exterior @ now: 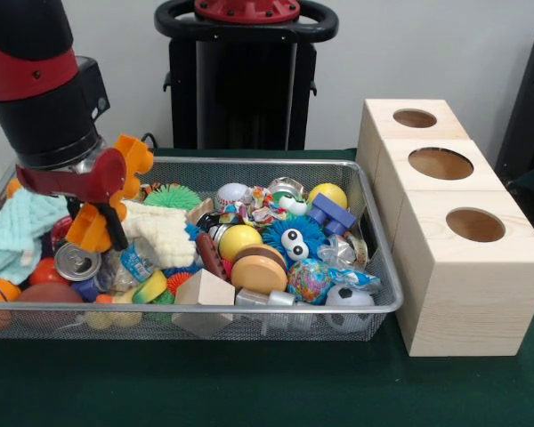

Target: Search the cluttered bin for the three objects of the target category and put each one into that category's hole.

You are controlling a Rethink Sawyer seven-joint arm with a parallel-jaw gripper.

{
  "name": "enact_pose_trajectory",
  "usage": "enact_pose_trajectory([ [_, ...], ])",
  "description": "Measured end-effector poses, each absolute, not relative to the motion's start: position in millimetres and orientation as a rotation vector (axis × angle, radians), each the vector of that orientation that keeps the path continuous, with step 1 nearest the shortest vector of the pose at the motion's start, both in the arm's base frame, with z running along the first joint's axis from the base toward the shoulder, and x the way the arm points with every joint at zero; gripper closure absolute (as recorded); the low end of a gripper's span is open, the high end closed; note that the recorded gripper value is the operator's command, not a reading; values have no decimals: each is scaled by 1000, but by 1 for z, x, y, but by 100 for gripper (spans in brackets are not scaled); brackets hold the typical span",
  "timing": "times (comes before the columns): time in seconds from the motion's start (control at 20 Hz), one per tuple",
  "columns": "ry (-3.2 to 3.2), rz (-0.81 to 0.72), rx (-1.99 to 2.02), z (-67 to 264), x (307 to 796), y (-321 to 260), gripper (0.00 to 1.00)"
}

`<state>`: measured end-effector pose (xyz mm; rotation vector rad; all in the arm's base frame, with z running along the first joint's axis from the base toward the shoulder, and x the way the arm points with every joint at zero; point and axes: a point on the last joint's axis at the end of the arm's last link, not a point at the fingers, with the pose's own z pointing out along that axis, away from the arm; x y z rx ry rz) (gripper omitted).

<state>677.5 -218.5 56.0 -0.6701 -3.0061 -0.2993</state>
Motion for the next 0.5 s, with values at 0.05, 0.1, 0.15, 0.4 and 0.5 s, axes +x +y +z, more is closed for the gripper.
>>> enact_pose_trajectory([
  [0.05,-3000,-295,-669,63,687,-217,100],
  [0.1,-2993,-291,-667,69,697,-216,100],
  [0.15,-2991,-287,-667,74,705,-215,100],
  [0.4,-3015,-265,-667,100,767,-197,100],
  [0.5,-3035,-260,-668,108,794,-185,100],
])
